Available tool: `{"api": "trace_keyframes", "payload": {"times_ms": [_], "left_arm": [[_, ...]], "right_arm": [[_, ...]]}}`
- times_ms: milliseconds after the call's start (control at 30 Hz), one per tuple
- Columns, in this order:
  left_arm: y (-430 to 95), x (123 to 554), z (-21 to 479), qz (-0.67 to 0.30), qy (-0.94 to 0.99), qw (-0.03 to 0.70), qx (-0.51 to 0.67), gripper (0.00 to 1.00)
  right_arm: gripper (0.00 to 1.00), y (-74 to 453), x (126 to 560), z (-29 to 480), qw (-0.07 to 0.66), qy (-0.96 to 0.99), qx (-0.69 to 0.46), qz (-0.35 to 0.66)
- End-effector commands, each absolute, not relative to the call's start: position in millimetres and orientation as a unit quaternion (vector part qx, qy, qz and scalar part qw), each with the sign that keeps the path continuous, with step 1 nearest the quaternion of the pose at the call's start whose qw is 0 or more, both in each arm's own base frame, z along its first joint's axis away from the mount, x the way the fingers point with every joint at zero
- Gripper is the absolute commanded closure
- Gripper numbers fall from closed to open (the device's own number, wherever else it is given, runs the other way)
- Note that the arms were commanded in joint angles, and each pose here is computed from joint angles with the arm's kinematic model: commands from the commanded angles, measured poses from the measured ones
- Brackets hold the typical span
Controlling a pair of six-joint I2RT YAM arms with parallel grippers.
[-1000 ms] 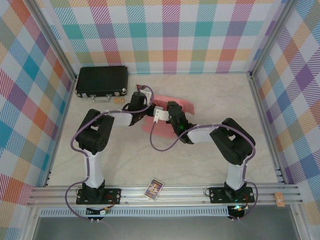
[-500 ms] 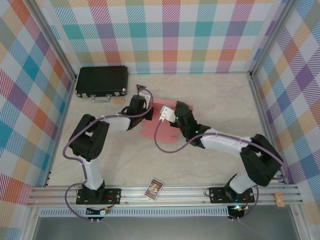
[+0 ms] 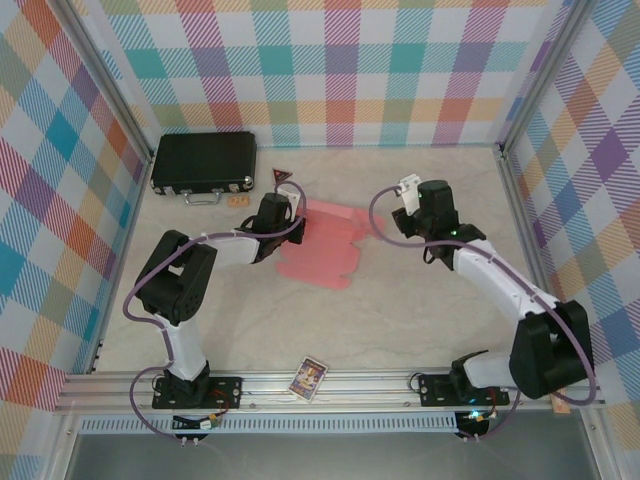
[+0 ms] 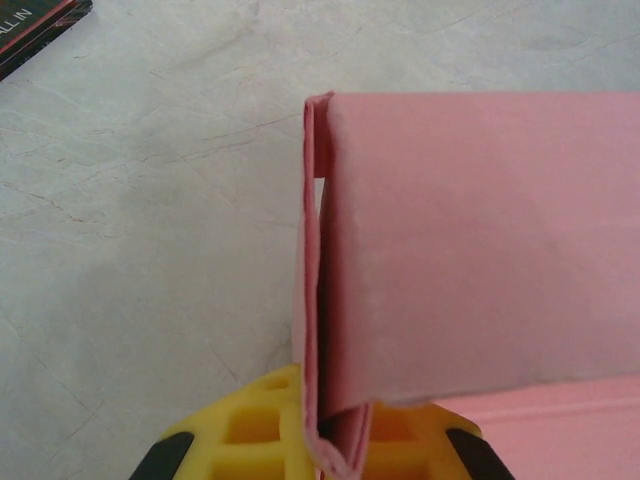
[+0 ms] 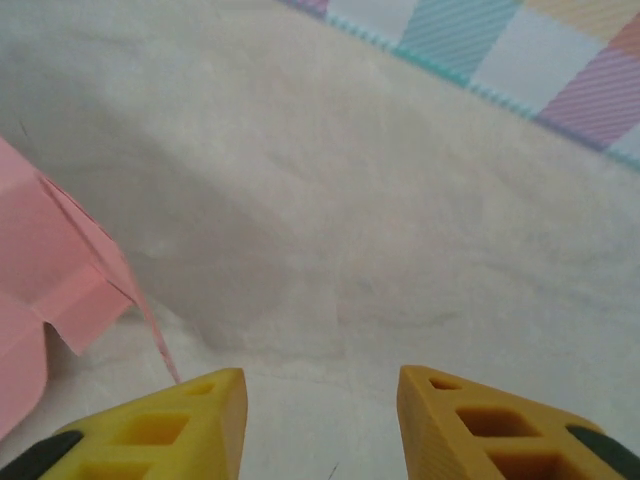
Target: Fold the paper box
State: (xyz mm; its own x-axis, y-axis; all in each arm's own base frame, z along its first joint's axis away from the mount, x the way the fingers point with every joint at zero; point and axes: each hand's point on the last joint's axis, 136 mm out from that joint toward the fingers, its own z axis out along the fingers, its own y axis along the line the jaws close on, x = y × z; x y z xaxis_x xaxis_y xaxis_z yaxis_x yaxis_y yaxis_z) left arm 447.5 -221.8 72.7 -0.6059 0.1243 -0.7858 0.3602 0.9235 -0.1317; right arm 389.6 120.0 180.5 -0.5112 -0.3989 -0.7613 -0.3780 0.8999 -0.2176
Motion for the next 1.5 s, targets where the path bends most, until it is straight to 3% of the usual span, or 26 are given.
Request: {"api": "trace_keyframes", "payload": {"times_ms": [0,267,1000,1467], "left_arm": [[-223,443,84,-0.144,0.877,0.434,0.149,1.00],[-224,442,79,-0.146,0.879,0.429,0.151,1.00],[-221,447,70,-0.138,0.888,0.419,0.130,1.00],[-217,441,71,-0.153,0.890,0.420,0.089,1.00]], "right_arm": [[0.62,123,394,153,0.385,0.900,-0.199,0.035],[0.71,143,426,113,0.319,0.915,-0.232,0.081],[0.70,199,397,85,0.229,0.915,-0.291,0.162],[0.72,221,396,81,0.220,0.945,-0.157,0.183]]}}
